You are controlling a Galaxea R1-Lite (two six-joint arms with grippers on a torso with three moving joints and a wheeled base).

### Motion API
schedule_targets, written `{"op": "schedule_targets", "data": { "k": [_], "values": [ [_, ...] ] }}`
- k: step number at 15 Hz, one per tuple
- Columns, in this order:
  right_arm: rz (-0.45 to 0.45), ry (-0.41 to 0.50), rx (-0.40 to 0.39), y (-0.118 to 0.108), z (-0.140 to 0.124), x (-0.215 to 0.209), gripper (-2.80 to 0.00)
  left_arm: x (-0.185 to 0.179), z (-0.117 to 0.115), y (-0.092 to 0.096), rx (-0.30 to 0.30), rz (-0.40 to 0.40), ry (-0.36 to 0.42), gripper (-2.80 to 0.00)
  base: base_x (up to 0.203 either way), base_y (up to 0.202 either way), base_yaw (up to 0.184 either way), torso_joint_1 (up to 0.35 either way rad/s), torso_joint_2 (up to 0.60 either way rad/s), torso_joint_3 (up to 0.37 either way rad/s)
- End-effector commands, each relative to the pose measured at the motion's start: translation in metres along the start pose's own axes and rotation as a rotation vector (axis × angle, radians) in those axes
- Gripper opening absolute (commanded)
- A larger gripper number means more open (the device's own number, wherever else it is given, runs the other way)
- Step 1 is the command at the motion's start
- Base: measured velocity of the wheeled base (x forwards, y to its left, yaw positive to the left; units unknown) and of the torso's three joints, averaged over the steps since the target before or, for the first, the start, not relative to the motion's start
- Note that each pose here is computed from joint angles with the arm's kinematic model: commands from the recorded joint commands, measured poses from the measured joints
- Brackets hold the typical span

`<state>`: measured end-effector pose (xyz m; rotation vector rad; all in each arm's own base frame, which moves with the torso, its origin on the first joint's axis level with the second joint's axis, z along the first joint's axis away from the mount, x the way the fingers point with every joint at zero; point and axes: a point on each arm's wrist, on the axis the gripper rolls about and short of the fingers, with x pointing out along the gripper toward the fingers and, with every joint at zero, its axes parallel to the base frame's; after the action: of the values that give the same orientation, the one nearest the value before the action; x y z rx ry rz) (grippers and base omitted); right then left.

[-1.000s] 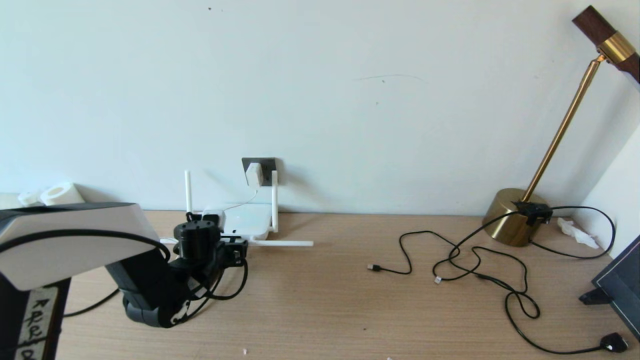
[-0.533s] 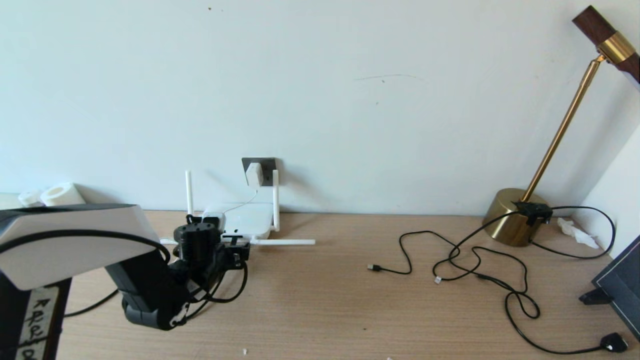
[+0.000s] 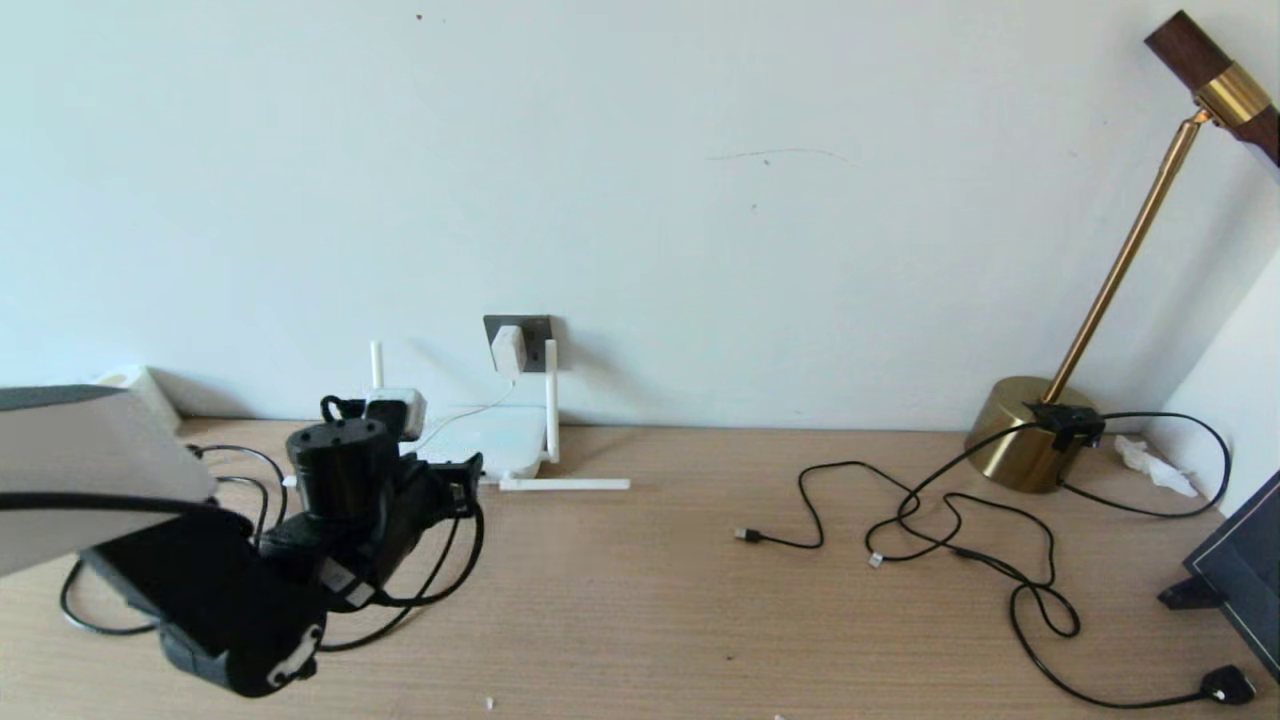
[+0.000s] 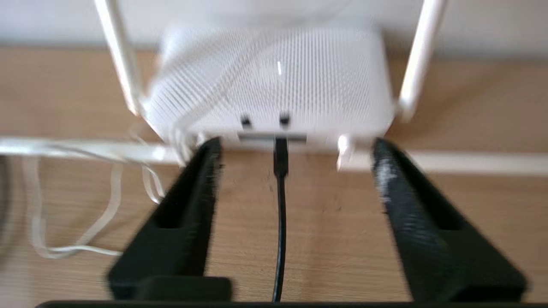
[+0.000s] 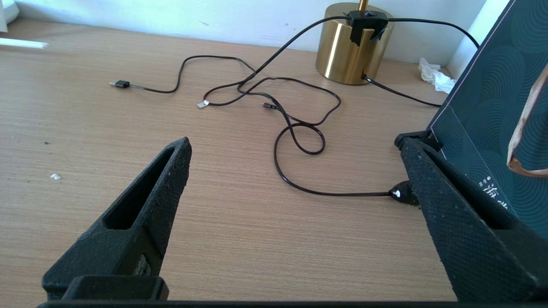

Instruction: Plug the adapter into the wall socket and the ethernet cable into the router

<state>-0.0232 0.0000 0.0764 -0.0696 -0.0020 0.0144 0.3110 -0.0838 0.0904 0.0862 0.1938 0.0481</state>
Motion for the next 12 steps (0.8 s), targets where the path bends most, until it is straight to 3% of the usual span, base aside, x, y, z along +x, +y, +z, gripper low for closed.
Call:
{"op": "schedule_targets", "data": {
  "k": [1,3,5,7,9,12],
  "values": [
    [0.001,0.001,-0.001,0.0,0.0,0.0,0.0,-0.044,0.06,0.013,-0.068,0.008,-0.201,-2.8,0.0,0.0,0.0,0.0,0.0,0.0],
    [0.001,0.001,-0.001,0.0,0.0,0.0,0.0,-0.09,0.104,0.03,-0.104,0.021,-0.341,-2.8,0.0,0.0,0.0,0.0,0.0,0.0],
    [0.001,0.001,-0.001,0.0,0.0,0.0,0.0,-0.151,0.135,0.05,-0.114,0.017,-0.429,-2.8,0.0,0.0,0.0,0.0,0.0,0.0],
    [0.001,0.001,0.0,0.0,0.0,0.0,0.0,-0.212,0.137,0.071,-0.111,0.014,-0.442,-2.8,0.0,0.0,0.0,0.0,0.0,0.0],
    [0.0,0.003,-0.002,0.0,0.0,0.0,0.0,-0.254,0.099,0.088,-0.096,0.023,-0.369,-2.8,0.0,0.0,0.0,0.0,0.0,0.0],
    [0.001,0.003,-0.003,0.0,0.0,0.0,0.0,-0.275,-0.016,0.094,-0.006,-0.052,-0.117,-2.8,0.0,0.0,0.0,0.0,0.0,0.0]
  ]
}}
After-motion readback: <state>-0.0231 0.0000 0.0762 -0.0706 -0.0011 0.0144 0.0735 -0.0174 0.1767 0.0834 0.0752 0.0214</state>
